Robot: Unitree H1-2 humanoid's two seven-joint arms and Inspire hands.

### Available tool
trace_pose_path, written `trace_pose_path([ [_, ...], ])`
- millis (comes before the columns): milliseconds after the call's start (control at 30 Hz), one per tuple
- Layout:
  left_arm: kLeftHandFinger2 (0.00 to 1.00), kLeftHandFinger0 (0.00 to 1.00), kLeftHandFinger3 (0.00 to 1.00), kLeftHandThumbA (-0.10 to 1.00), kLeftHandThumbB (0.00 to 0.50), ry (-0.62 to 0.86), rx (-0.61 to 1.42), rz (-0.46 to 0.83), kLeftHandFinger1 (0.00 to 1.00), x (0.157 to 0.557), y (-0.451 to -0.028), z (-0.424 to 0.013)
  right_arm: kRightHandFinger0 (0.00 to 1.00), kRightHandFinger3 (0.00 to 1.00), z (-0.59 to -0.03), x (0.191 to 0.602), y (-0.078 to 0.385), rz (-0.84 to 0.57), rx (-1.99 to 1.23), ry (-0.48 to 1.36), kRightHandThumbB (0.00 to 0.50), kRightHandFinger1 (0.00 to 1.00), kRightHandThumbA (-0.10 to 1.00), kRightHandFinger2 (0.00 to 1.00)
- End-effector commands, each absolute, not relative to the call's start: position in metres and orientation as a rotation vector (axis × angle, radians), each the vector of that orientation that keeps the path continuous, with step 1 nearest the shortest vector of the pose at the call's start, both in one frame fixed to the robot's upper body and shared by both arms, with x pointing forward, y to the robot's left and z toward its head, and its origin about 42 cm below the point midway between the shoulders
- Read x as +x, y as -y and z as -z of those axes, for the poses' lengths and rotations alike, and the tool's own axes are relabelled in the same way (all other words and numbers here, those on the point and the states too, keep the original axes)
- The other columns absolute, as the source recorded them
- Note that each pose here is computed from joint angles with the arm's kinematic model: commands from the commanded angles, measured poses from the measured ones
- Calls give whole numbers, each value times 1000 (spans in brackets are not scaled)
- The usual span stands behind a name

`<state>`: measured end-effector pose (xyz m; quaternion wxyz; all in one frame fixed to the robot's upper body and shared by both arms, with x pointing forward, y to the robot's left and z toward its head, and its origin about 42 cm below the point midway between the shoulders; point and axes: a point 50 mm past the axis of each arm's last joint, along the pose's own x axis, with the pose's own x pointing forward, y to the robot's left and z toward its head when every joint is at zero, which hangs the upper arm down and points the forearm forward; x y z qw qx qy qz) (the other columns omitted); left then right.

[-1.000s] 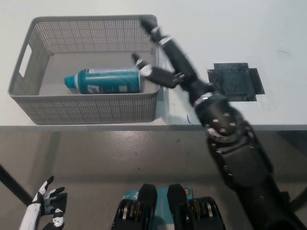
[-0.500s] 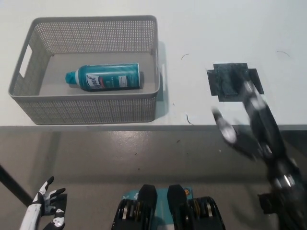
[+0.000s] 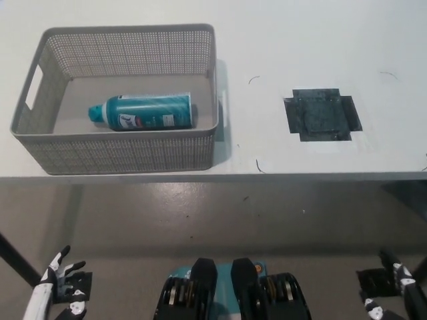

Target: Use the right hand to pick up an air purifying spray and put it inside a container

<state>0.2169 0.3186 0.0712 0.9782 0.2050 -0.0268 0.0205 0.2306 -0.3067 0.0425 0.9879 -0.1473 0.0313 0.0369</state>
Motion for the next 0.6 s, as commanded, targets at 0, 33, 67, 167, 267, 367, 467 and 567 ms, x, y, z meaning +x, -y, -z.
trace_pose_path([
  [0, 811, 631, 1000, 136, 231, 122, 416, -47, 761, 222, -323, -81, 1000, 1000, -57, 245, 304, -57, -206, 68, 452, 1000, 559, 1000],
  [33, 814, 630, 1000, 143, 231, 117, 419, -46, 762, 222, -323, -81, 1000, 1000, -57, 245, 302, -71, -224, 75, 452, 1000, 545, 1000],
  [67, 813, 626, 1000, 148, 237, 119, 419, -48, 762, 222, -324, -81, 1000, 1000, -56, 245, 302, -82, -251, 80, 471, 1000, 539, 1000],
  [167, 805, 627, 1000, 147, 238, 124, 411, -51, 761, 222, -323, -81, 1000, 1000, -56, 244, 304, -77, -261, 81, 473, 1000, 553, 1000],
  [267, 800, 637, 1000, 178, 240, 116, 412, -52, 772, 222, -324, -81, 1000, 1000, -56, 246, 306, -70, -257, 80, 482, 1000, 580, 1000],
  [367, 798, 637, 1000, 192, 237, 117, 423, -55, 770, 220, -326, -82, 1000, 1000, -57, 248, 304, -74, -255, 93, 465, 1000, 540, 1000],
  [467, 806, 648, 1000, 140, 233, 117, 427, -58, 776, 219, -326, -82, 1000, 1000, -58, 249, 303, -80, -255, 92, 471, 1000, 530, 1000],
  [567, 793, 648, 1000, 176, 247, 120, 426, -63, 768, 220, -326, -81, 1000, 1000, -57, 249, 304, -81, -258, 87, 487, 1000, 547, 1000],
])
